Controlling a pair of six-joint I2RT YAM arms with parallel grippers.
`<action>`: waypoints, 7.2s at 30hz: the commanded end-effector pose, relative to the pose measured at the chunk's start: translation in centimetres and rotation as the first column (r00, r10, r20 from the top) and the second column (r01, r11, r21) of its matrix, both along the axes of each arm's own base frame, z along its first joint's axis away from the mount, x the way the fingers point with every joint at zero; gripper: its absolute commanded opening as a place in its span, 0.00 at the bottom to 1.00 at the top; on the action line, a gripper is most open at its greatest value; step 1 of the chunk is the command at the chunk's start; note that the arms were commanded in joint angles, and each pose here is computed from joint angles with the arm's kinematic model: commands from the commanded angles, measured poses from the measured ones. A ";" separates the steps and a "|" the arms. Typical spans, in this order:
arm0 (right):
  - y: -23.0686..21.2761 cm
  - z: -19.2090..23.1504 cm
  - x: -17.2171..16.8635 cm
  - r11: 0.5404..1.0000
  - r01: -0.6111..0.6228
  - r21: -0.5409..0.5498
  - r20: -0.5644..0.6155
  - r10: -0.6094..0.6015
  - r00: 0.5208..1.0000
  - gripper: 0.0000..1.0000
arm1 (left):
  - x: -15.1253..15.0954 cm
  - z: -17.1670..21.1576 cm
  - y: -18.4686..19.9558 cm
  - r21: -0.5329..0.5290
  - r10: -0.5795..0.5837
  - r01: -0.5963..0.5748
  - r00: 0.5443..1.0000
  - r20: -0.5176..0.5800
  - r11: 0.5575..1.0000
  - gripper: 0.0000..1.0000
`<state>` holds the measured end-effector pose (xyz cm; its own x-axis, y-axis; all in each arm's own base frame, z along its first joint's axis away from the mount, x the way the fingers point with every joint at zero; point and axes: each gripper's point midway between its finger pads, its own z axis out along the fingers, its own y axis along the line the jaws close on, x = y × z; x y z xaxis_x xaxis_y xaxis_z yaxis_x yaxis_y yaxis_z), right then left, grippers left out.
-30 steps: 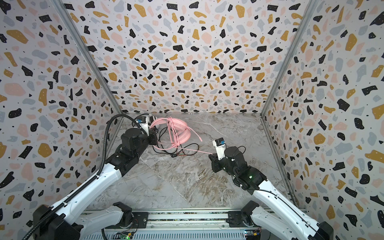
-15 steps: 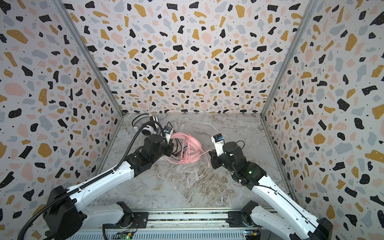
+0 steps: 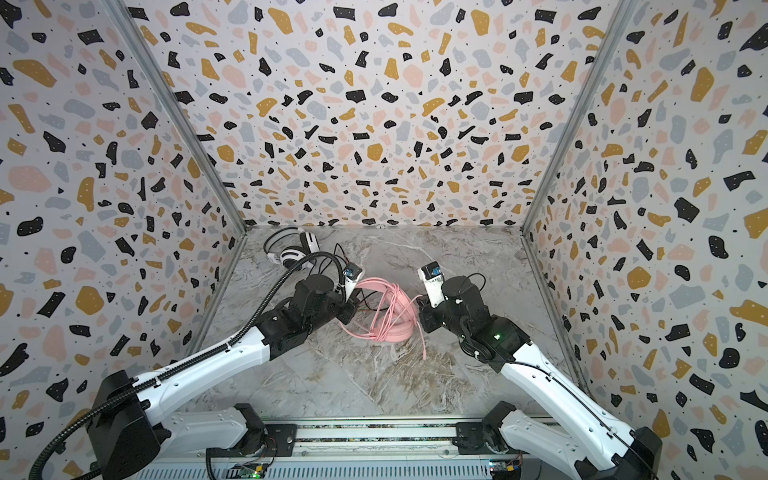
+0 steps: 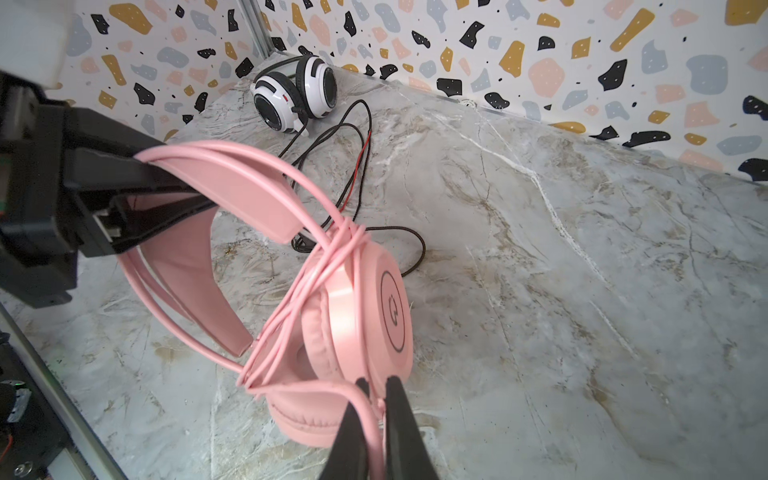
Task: Wrap the headphones
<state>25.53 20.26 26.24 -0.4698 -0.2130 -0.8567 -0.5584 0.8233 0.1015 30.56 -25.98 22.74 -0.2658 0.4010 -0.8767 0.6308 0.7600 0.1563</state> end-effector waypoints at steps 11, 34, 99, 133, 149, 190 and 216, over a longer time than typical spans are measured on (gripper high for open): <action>-0.5 6.5 3.8 0.999 0.047 0.008 0.188 -0.047 0.981 0.03 | -4.8 1.5 -3.5 -0.055 -0.328 0.326 0.944 -0.035 0.944 0.00; 1.1 2.7 4.0 0.998 -0.065 -0.019 0.130 0.067 0.989 0.13 | -9.7 3.0 -6.2 -0.203 -0.595 0.574 0.801 -0.061 0.793 0.00; -16.8 -21.0 17.6 0.910 0.414 0.035 -0.603 -0.311 0.734 0.17 | 17.3 -12.6 -23.8 -0.209 -0.124 0.067 0.954 -0.272 0.976 0.43; -15.1 -17.9 13.8 0.924 0.362 0.121 -0.585 -0.229 0.778 0.40 | 14.2 -8.4 -20.6 0.004 -0.216 0.227 0.932 -0.292 0.974 0.99; -15.0 -16.1 13.9 0.924 0.358 0.135 -0.546 -0.232 0.805 0.41 | 13.5 0.8 -14.8 -0.064 -0.074 0.063 0.979 -0.188 0.996 0.98; -13.4 -5.2 9.7 0.919 0.314 0.239 -0.316 -0.232 0.920 0.41 | 7.5 -14.0 -18.1 -0.148 0.064 -0.187 0.801 -0.595 0.971 0.90; -4.4 -2.1 8.2 0.954 0.077 0.290 -0.213 -0.015 0.977 0.41 | 20.8 -6.0 24.8 -0.139 0.622 -0.851 0.472 -0.624 0.507 0.91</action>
